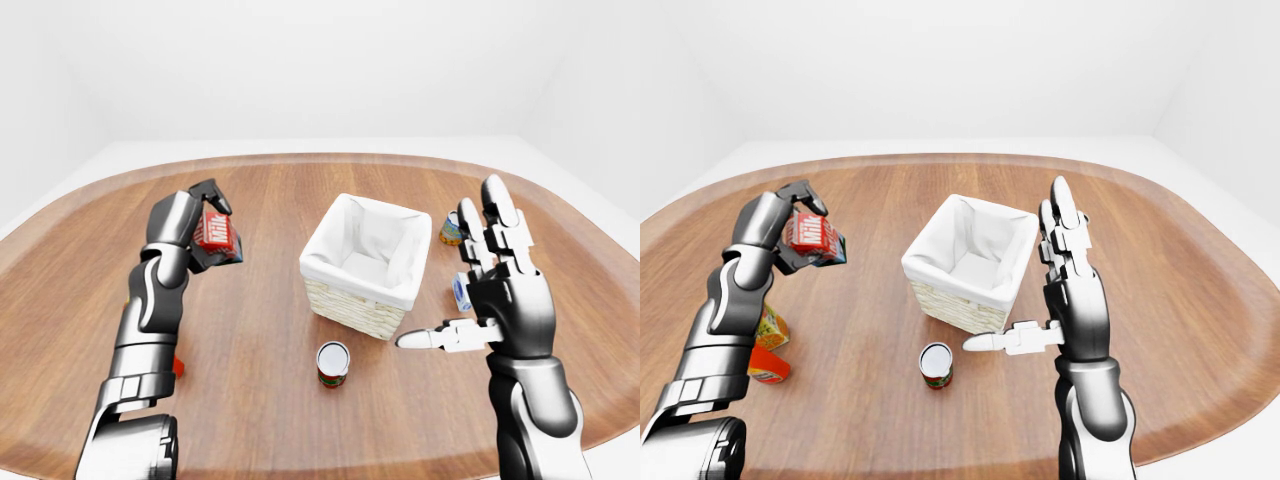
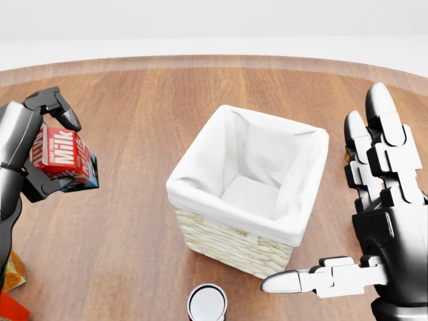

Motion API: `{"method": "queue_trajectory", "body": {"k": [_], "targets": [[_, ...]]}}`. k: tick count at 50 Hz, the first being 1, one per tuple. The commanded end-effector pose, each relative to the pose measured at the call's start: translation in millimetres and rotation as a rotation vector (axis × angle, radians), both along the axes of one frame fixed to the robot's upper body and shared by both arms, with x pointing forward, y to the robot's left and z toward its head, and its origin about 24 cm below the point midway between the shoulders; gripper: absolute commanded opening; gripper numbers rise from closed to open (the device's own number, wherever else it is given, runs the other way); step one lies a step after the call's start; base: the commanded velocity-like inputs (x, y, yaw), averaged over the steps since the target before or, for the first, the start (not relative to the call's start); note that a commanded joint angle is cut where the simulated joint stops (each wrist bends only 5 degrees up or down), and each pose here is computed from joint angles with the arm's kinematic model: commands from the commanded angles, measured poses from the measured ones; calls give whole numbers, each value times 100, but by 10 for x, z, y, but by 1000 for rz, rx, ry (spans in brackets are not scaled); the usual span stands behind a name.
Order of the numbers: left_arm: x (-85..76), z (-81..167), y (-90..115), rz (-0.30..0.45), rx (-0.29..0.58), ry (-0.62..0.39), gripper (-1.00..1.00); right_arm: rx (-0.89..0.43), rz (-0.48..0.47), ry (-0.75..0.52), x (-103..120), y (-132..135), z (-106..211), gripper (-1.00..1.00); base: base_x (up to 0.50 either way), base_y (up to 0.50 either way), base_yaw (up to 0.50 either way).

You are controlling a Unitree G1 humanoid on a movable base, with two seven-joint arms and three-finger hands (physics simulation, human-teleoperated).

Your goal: Pick the milk and place it in the basket.

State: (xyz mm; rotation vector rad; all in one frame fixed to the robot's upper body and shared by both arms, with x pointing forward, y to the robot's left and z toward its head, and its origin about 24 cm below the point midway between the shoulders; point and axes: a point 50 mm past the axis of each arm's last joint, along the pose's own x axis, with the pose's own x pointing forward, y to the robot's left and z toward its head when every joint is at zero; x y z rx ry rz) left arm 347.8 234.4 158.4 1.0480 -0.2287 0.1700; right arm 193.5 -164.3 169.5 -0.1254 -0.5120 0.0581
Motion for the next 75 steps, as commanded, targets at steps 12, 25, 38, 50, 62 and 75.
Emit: {"method": "queue_trajectory", "body": {"k": [12,25,38,50,62,75], "targets": [[149,789,-65,-26,-38,-173,-100,0,-1,1,3,-2,-2,100,0,0,0],[180,982,-291,-83,-55,-200,-100,0,1,4,6,-2,-9,100,0,0,0],[261,973,-528,-139,-99,-187,-100,-2,3,5,3,10,-10,100,0,0,0],[313,897,-792,-195,-96,-171,-100,-2,-4,4,2,-6,-8,100,0,0,0],[329,855,-914,-220,-94,-161,-100,18,20,-7,-14,2,13,100,0,0,0],[295,877,-1003,-245,-84,-167,-100,0,0,6,3,-1,-13,100,0,0,0]]}}
